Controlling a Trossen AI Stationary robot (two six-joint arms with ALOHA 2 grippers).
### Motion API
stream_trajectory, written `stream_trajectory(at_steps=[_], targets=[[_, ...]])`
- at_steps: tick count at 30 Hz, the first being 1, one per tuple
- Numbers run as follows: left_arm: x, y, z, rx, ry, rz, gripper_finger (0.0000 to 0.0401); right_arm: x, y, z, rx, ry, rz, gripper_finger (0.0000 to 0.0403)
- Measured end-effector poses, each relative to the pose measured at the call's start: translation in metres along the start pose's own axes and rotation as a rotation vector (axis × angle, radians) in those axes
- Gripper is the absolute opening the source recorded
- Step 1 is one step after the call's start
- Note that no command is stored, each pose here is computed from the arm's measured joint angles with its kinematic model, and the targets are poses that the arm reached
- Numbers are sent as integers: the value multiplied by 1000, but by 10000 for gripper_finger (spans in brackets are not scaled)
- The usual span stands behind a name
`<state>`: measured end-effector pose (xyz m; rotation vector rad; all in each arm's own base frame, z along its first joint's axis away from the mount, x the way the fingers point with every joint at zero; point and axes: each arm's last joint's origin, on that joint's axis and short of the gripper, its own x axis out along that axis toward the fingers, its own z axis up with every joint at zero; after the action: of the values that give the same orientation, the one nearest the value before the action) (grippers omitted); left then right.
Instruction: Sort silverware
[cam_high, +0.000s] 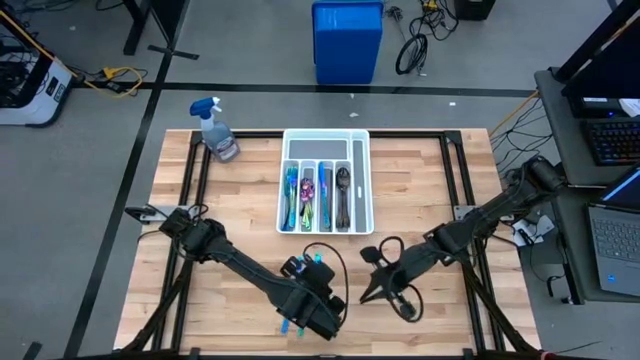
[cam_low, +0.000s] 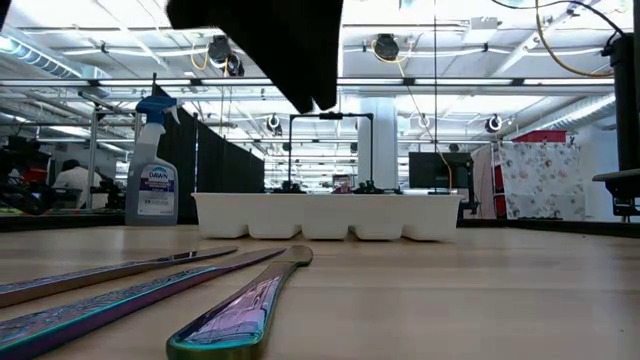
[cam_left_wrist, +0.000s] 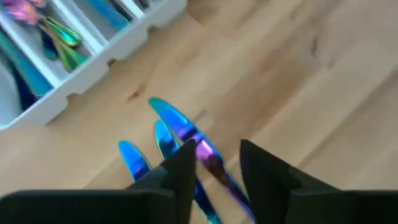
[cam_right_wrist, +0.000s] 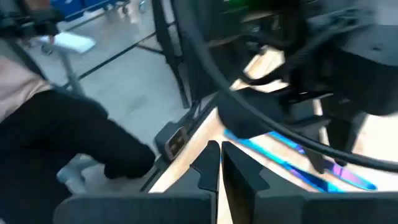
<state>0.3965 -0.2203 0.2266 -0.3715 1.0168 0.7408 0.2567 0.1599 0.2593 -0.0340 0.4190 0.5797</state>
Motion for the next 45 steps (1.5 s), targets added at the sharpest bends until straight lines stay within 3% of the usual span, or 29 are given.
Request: stream_trajectory(at_steps=[4, 6, 10, 15, 17, 23, 45], targets=[[9, -6, 10, 70, 65, -106, 19, 1, 10, -3, -17, 19, 31, 0], [14, -9, 16, 91, 70, -156, 6, 1, 14, -3, -23, 20, 41, 0], [26, -9, 17, 90, 158, -205, 4, 1, 16, -3, -25, 16, 50, 0], [51, -1, -5, 43, 280, -136, 1, 1, 15, -3, -19, 13, 46, 0], [57, -3, -15, 39, 306, -158, 0, 1, 15, -3, -22, 13, 47, 0], [63, -17, -30, 20, 290, -300, 0, 1, 15, -3, -33, 13, 47, 0], [73, -9, -51, -62, 390, -244, 0, 1, 15, -3, -36, 14, 47, 0]])
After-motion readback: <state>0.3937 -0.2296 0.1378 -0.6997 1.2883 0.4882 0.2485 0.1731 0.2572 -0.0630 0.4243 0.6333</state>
